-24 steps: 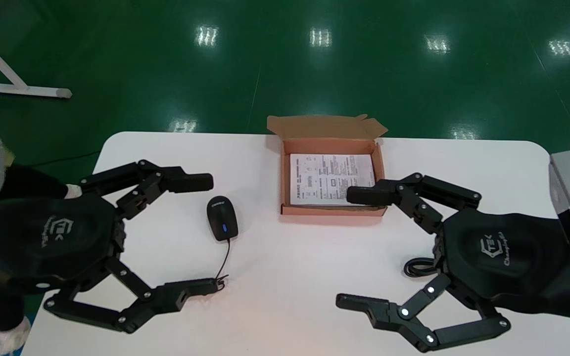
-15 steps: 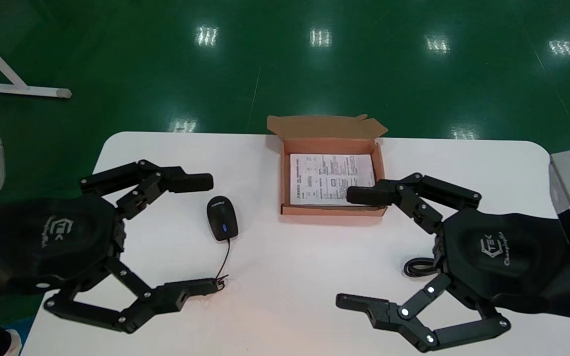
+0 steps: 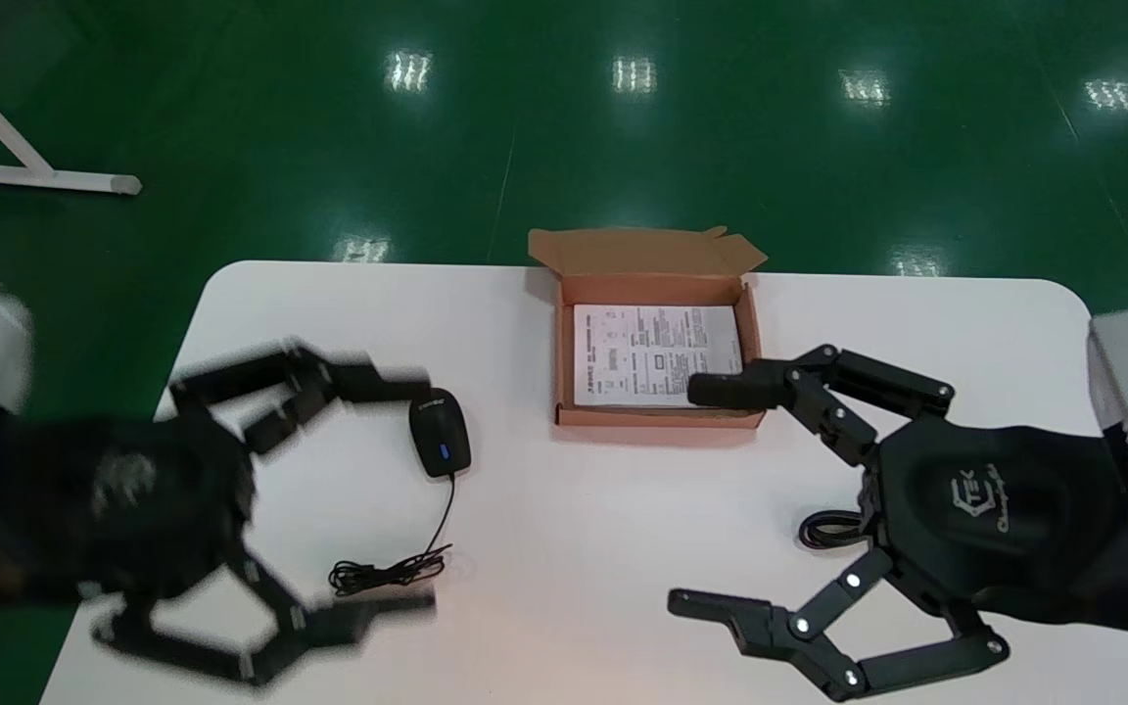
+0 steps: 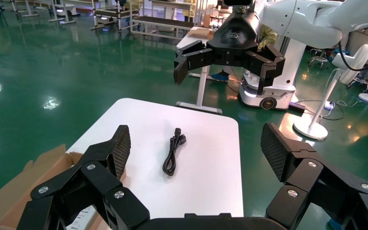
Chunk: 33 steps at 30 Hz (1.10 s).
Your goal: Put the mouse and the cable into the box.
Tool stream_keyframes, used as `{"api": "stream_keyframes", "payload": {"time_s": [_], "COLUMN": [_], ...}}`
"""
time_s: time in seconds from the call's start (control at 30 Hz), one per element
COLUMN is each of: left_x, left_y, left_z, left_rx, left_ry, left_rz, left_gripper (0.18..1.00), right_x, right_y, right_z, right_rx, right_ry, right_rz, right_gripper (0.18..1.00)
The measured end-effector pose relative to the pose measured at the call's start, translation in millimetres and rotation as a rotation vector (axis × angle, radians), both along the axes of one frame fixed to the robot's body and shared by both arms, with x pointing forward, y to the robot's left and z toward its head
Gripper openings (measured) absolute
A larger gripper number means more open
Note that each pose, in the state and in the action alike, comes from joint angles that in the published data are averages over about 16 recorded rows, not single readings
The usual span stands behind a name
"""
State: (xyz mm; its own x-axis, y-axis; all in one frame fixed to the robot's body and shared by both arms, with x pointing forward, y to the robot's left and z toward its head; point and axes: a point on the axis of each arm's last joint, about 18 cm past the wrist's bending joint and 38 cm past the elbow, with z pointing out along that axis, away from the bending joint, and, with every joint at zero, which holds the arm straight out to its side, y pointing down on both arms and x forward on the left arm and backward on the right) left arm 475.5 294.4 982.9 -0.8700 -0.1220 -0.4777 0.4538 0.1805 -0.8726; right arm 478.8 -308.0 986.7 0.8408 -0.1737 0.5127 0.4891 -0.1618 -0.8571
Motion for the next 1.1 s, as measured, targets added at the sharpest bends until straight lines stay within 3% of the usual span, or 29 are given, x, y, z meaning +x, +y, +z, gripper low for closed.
{"api": "stream_keyframes", "payload": {"time_s": [0.27,0.57,0.87,1.1], "left_x": [21.3,76.7,132.4,156.2], "left_y": [-1.7,3.7,6.3,10.2], "left_z": [-12.7,-33.6,-67.7,-90.7], "left_rx": [0.168,0.375,0.563,0.650], "left_ry": [-0.002,-0.030,-0.031,-0.019], "left_rz": [0.044,0.143,0.176,0.178], "left_gripper": [1.001,1.001,1.001,1.001], "right_x": [19.8,62.2,100.0,120.0], "right_y": [-23.1,-73.5,-123.9,-145.3], "right_z": [-15.9,-45.9,-80.9,-100.8], "right_rx": [-0.141,-0.369,-0.592,-0.709], "right_ry": [-0.091,-0.177,-0.197,-0.189], "right_rz": [-0.091,-0.267,-0.392,-0.430], "right_gripper": [1.001,1.001,1.001,1.001]}}
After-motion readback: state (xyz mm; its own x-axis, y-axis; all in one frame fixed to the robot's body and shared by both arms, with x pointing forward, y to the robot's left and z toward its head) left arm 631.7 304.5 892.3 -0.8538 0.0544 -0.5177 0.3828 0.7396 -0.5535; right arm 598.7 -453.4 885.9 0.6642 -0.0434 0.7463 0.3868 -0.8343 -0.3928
